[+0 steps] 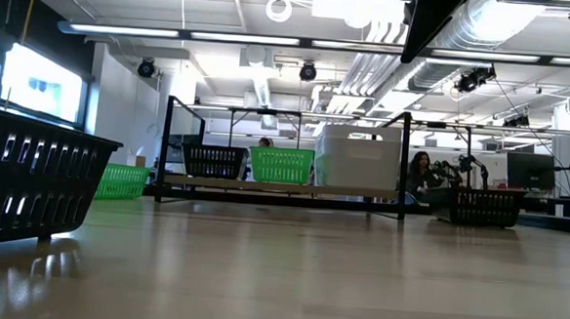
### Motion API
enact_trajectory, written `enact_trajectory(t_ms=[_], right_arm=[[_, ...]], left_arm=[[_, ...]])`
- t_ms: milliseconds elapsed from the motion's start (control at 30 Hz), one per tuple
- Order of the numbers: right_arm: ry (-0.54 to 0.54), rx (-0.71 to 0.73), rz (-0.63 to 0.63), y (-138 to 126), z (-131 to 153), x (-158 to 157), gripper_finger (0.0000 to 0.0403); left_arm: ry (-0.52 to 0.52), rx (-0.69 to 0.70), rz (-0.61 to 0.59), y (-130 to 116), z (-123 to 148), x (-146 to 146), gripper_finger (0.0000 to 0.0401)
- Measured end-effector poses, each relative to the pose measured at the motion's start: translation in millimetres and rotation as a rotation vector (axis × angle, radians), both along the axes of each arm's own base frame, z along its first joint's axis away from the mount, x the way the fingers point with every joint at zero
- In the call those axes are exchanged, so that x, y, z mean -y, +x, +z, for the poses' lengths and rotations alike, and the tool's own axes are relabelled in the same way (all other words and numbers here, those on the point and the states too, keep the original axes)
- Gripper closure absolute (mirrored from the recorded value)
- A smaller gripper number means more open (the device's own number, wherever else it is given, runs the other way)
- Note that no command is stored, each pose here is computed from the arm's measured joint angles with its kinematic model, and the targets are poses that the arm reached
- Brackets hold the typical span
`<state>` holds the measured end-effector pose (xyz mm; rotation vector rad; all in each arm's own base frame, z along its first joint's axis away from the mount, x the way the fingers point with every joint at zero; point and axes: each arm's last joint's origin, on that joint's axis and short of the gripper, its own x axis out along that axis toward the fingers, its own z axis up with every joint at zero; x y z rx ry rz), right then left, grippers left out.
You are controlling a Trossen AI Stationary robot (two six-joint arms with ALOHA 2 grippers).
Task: Stack baskets on shelf by color
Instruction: Stack the bottom black bin on the black bin on the shelf
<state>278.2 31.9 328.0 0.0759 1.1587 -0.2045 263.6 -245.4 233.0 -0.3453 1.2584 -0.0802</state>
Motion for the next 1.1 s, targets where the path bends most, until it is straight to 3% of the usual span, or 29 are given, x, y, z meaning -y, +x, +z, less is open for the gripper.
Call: enact_trajectory(t_ms=[567,833,967,1100], right_arm=[[-0.009,-0.001,-0.001,0,0,0,0.0295],[-0.016,-0.004,0.014,0,0,0,0.0295],[-0.018,-0.004,0.016,0,0,0,0.0295],[-0.021,-0.005,0.023,0,0,0,0.0295]], left_arm=[[0.091,-0.055,-0.033,16,-45,8,0.0224],[0.126,-0.117,0.009,24,-68,5,0.0227],[0.127,-0.122,0.024,26,-70,3,0.0262],[0.123,-0.120,0.030,27,-68,1,0.0334]])
